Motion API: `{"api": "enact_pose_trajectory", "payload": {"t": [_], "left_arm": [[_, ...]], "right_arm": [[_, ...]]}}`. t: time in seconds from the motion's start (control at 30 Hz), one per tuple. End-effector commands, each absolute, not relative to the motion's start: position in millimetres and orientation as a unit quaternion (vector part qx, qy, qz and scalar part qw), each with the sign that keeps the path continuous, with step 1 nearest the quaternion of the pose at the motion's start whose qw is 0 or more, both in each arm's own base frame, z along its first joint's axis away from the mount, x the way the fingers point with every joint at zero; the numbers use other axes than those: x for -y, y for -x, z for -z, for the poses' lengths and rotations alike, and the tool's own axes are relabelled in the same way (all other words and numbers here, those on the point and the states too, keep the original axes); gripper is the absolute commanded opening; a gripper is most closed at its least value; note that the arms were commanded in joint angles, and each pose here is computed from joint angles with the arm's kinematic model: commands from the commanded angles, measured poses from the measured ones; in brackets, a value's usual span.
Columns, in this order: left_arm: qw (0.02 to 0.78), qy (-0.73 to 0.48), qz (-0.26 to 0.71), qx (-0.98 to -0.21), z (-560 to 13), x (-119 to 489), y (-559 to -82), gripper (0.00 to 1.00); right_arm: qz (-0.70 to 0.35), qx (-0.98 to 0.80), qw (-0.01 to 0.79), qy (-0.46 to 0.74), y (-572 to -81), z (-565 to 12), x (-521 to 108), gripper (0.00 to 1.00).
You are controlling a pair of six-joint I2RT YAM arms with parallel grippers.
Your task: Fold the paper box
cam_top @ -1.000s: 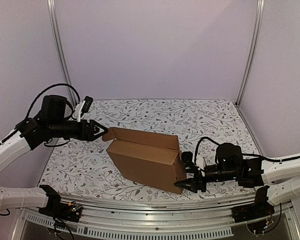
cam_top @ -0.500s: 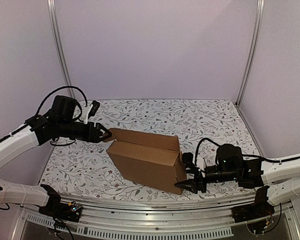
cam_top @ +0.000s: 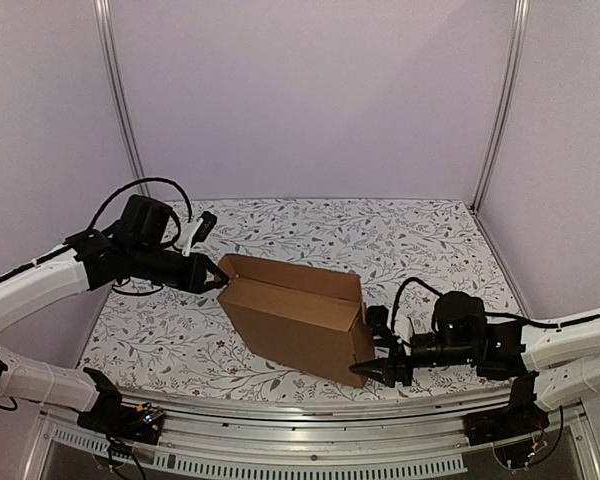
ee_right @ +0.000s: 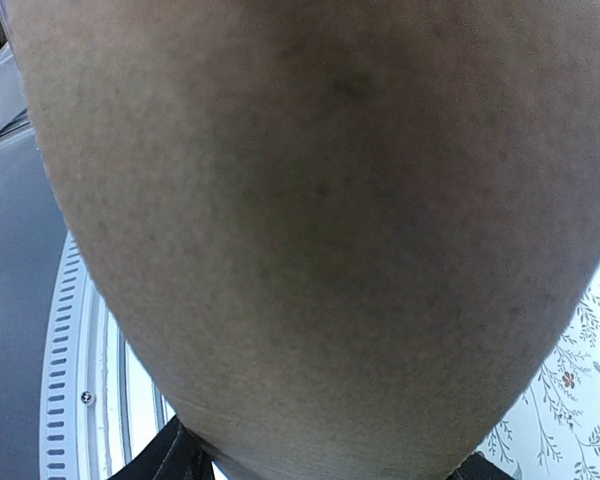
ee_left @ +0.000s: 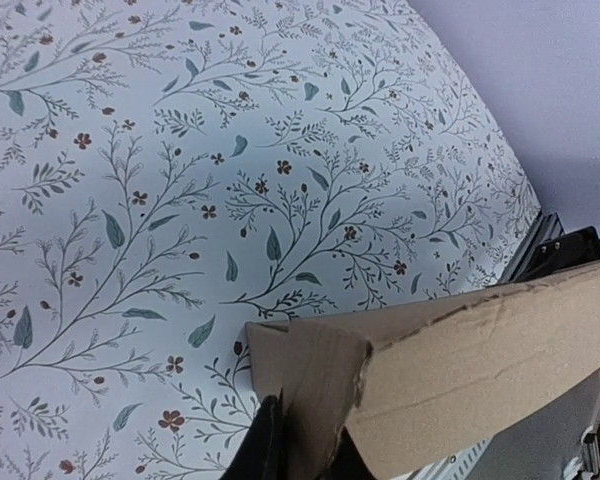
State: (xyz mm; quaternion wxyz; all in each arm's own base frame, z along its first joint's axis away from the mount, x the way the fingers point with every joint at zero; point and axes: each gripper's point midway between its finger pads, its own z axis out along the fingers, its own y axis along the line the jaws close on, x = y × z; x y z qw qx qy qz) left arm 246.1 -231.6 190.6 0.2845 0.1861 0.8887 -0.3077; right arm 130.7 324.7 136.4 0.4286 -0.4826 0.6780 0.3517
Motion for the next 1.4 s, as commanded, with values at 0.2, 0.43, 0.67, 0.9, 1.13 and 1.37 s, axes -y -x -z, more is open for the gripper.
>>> {"api": "enact_pose_trajectory", "payload": {"t": [0.2,0.43,0.67,0.9,1.13,1.37], "left_arm": [[0.281,-0.192,0.284,-0.896,-191.2,240.7,-239.0,0.02],[0.28,-0.19,0.265,-0.903,-183.6,237.6,-235.0,0.0],[0.283,-0.183,0.265,-0.904,-190.3,237.1,-235.2,0.0],[0.284,-0.183,0.289,-0.896,-206.1,247.2,-236.2,0.0],[0.282,-0.182,0.292,-0.896,-206.4,248.5,-236.1,0.0],[0.29,-0.182,0.251,-0.905,-194.9,233.7,-237.8,0.0]], "right_arm": [[-0.346,-0.694,0.466,0.426,-154.2,-138.3,-329.2,0.46],[-0.342,-0.698,0.466,0.421,-157.7,-129.0,-330.7,0.46],[-0.34,-0.702,0.463,0.421,-157.5,-124.8,-330.0,0.46],[-0.34,-0.705,0.456,0.423,-156.7,-119.1,-330.7,0.45],[-0.331,-0.707,0.454,0.429,-156.8,-112.6,-328.4,0.45],[-0.334,-0.707,0.452,0.429,-155.1,-110.8,-327.9,0.45]]}}
